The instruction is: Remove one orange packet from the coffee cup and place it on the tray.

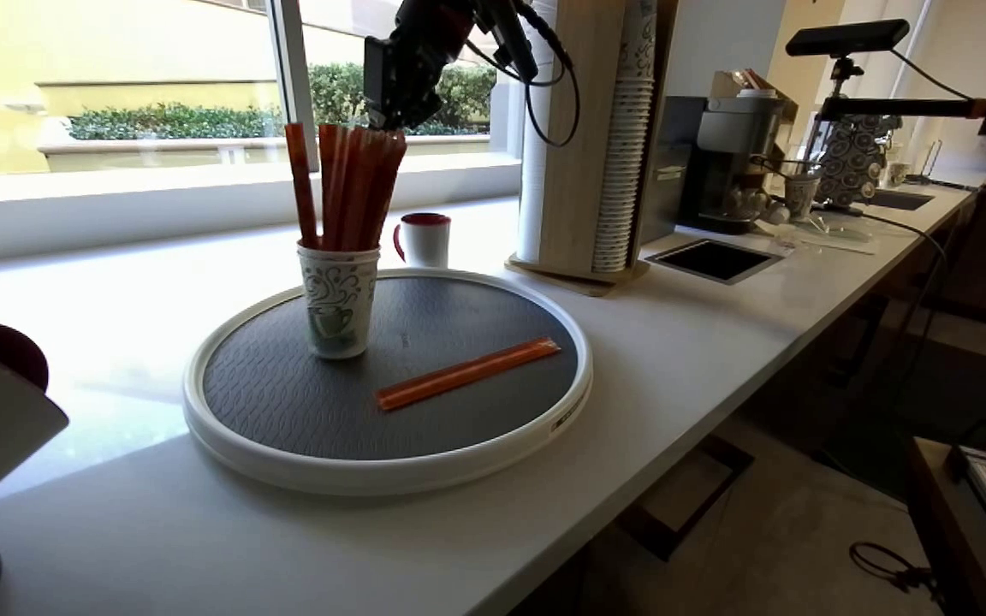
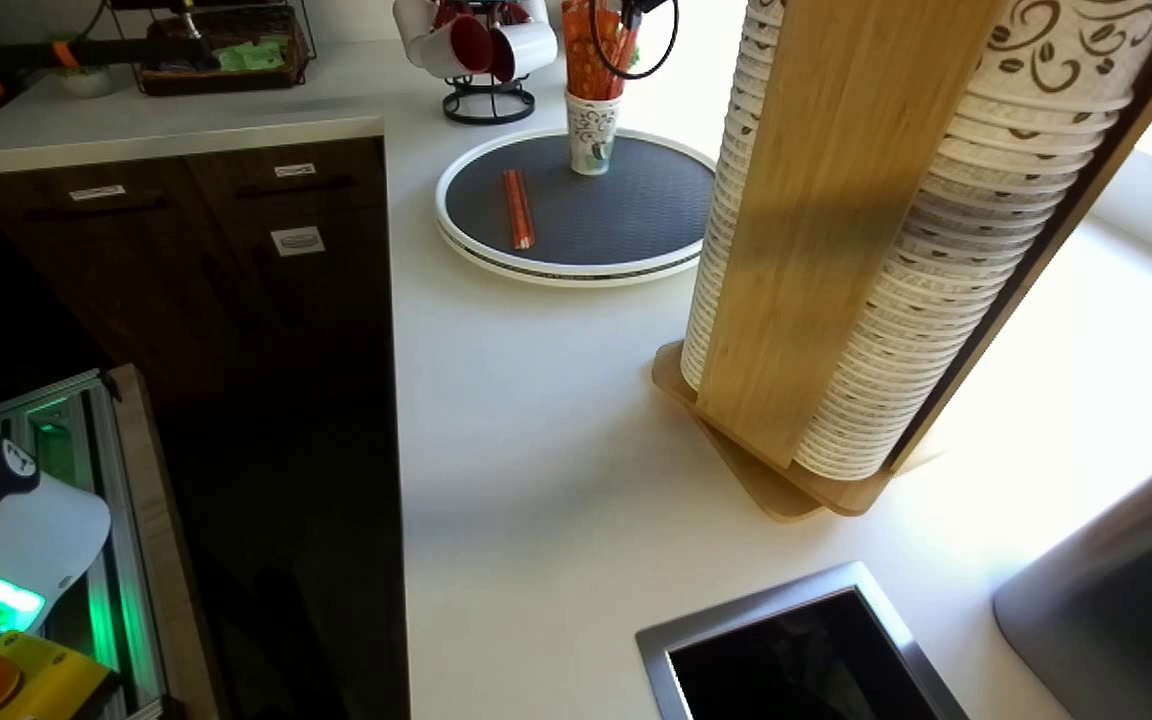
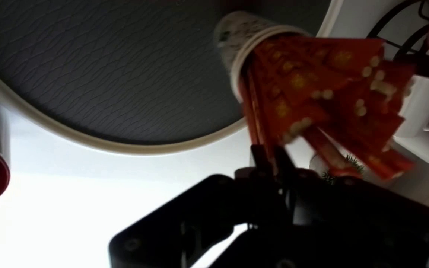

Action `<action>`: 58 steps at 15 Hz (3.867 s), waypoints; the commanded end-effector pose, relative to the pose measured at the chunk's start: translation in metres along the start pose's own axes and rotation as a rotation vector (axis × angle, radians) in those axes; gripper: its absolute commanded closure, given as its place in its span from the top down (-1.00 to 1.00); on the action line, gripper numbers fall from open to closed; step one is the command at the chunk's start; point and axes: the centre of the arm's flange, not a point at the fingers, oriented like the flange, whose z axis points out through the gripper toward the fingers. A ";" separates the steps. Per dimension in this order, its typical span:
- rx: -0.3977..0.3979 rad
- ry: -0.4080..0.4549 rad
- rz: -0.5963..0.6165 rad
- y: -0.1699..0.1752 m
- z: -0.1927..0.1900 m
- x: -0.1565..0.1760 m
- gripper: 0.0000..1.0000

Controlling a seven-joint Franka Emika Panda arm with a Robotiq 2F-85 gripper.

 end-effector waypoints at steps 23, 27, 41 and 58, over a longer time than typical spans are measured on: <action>-0.046 -0.052 -0.080 -0.065 -0.002 0.020 -0.96; -0.048 -0.068 -0.105 -0.081 -0.002 0.022 -0.96; -0.060 -0.059 -0.115 -0.106 -0.039 0.029 -0.96; 0.046 0.060 -0.036 -0.125 -0.163 0.032 -0.96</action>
